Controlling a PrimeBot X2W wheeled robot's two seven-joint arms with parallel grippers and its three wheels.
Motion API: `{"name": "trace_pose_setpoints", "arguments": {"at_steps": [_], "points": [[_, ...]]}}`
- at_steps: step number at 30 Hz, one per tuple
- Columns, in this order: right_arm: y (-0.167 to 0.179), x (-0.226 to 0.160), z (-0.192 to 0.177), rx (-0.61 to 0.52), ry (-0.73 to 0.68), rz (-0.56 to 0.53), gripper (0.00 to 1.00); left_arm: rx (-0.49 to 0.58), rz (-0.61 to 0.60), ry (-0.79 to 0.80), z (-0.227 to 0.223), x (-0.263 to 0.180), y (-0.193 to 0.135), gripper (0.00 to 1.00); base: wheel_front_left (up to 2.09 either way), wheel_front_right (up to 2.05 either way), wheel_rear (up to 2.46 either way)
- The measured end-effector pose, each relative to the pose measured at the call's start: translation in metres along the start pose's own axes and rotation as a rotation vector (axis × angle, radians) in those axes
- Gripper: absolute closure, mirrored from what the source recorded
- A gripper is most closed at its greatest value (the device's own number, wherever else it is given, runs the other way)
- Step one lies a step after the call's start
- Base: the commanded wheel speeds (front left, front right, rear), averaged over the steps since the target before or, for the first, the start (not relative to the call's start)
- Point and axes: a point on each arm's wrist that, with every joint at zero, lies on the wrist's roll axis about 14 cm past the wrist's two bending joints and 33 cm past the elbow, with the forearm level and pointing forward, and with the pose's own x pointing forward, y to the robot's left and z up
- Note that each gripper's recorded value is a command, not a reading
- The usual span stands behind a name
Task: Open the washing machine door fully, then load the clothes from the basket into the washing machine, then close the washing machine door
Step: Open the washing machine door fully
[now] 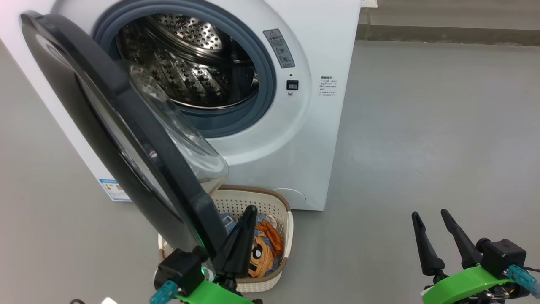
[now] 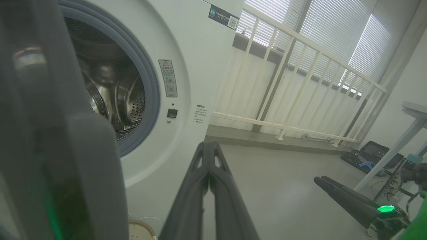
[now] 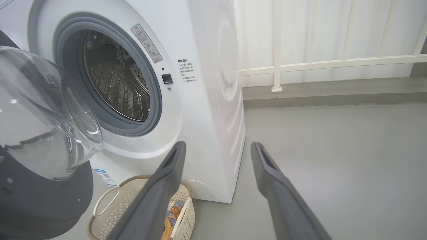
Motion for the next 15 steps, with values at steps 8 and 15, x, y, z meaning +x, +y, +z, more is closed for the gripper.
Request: {"name": "trace_pose_setpoints", "arguments": {"at_steps": [8, 15], "points": [[0.002, 0.002, 0.0, 0.001, -0.002, 0.007, 0.0, -0.011, 0.096, 0.069, -0.02, -0.003, 0.031, 1.0, 0.0, 0.0, 0.0], [0.005, 0.005, -0.001, 0.002, 0.003, 0.016, 0.0, -0.018, 0.138, 0.071, -0.021, -0.004, 0.045, 1.0, 0.0, 0.0, 0.0]]}}
